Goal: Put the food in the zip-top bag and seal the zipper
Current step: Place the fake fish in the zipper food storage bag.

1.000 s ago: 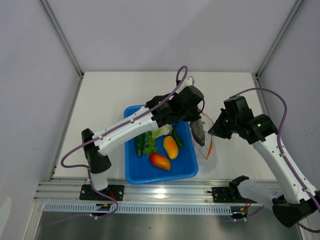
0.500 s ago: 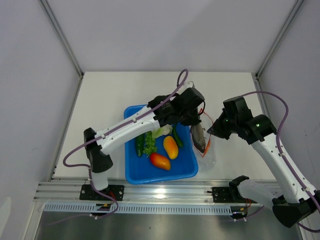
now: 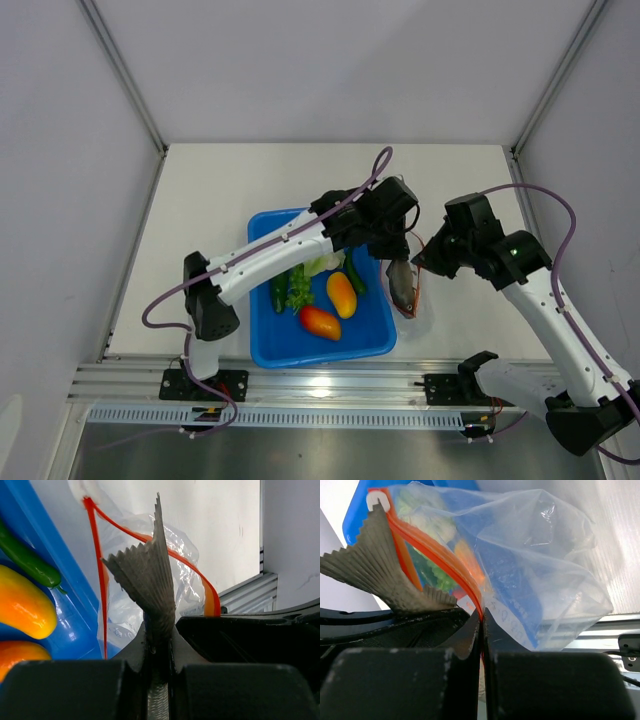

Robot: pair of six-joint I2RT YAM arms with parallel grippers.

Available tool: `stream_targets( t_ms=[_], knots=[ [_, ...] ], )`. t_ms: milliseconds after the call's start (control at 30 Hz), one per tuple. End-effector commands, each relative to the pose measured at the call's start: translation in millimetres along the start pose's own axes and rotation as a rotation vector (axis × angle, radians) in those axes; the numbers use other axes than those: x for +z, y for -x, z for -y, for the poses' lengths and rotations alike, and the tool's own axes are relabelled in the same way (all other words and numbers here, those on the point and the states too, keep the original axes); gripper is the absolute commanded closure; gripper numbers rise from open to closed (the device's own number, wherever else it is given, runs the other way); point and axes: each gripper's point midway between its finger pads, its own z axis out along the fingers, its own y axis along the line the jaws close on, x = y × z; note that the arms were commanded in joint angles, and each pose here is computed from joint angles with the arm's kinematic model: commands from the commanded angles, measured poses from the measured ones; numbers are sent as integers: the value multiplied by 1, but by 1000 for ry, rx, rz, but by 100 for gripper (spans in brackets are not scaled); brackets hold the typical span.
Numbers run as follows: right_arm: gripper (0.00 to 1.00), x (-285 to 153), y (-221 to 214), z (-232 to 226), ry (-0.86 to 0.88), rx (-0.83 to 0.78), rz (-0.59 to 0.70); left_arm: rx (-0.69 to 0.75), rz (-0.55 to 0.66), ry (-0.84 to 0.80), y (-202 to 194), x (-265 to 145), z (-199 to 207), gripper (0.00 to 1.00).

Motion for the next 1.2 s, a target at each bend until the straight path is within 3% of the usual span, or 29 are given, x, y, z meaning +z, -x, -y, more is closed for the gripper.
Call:
stream_targets(
  t_ms=[0,267,633,1167],
  knots=[
    [100,-1,11,-7,21,12,59,7,-49,-45,-3,-11,8,99],
    [100,-5,16,-1,6,15,94,-68,-149,-60,-21,0,4,100],
    [100,-1,19,9,-44,22,110,-114,-106,-21,-14,-6,-4,99],
    [100,25,10,20,-148,-10,39,-62,-45,-68,-2,-24,-3,99]
  ],
)
